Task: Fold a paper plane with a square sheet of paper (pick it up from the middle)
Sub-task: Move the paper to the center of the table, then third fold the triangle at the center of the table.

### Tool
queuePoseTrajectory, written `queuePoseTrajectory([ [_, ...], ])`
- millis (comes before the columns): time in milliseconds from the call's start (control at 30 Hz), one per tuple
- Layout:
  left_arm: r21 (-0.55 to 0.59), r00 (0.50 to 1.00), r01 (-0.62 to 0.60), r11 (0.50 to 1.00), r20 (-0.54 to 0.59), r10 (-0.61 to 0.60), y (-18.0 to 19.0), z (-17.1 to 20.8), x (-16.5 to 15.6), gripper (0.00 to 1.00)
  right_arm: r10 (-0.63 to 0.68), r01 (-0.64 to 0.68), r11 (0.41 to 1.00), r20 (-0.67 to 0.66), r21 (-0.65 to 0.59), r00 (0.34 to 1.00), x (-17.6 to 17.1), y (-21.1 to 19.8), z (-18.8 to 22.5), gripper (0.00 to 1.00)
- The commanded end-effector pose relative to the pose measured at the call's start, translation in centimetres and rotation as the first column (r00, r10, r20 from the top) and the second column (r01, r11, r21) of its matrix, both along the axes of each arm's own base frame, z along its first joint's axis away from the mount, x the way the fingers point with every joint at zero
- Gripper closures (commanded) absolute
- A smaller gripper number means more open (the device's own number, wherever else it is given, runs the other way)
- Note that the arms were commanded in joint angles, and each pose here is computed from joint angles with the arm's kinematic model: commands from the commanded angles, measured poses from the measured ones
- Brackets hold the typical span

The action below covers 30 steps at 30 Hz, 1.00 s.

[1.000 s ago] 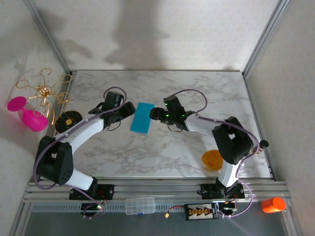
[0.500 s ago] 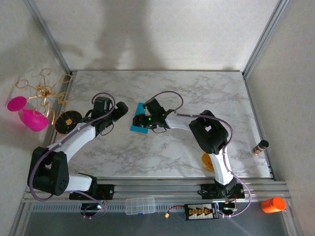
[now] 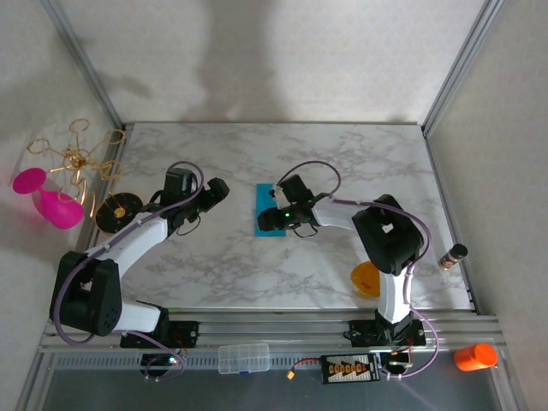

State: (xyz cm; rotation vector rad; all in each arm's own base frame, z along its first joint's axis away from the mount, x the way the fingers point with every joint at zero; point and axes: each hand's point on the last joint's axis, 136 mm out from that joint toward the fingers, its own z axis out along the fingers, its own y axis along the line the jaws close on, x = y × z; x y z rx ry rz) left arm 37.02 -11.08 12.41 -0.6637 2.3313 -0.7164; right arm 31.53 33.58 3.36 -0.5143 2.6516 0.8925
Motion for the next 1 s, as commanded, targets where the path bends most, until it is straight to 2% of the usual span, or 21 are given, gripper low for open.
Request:
queuePoseTrajectory([
  [0, -0.053, 0.999, 0.048, 0.997, -0.012, -0.049, -1.3, -0.5, -0.2, 0.01, 0.012, -0.011, 1.000, -0.018, 0.010, 1.000, -1.2, -0.9, 1.1, 0.40],
  [100, -0.075, 0.996, 0.078, 0.994, -0.025, -0.080, -2.6, -0.9, -0.5, 0.01, -0.133, 0.127, 0.982, 0.038, 0.141, 0.990, 0.7, -0.3, 6.0, 0.39],
  [200, -0.092, 0.993, 0.101, 0.991, -0.043, -0.105, -3.8, -1.5, -1.0, 0.01, -0.300, 0.294, 0.948, 0.037, 0.117, 0.953, 2.4, -1.7, 6.7, 0.39],
  [300, -0.114, 0.989, 0.128, 0.985, -0.066, -0.136, -5.1, -2.1, -1.5, 0.01, -0.381, 0.380, 0.923, 0.008, 0.064, 0.924, 3.1, -2.5, 5.2, 0.39],
  [467, -0.130, 0.978, 0.174, 0.976, -0.091, -0.186, -7.2, -2.9, -2.3, 0.01, -0.404, 0.405, 0.914, -0.047, 0.031, 0.914, 3.2, -2.3, 3.5, 0.40],
  [700, -0.129, 0.956, 0.246, 0.961, -0.130, -0.262, -9.9, -4.1, -3.3, 0.03, -0.422, 0.421, 0.907, -0.067, -0.017, 0.904, 3.6, -2.4, 1.7, 0.48],
  [967, -0.166, 0.936, 0.276, 0.947, -0.179, -0.304, -11.8, -5.5, -3.7, 0.19, -0.432, 0.426, 0.901, -0.097, -0.080, 0.896, 3.0, -3.2, -0.7, 0.49],
])
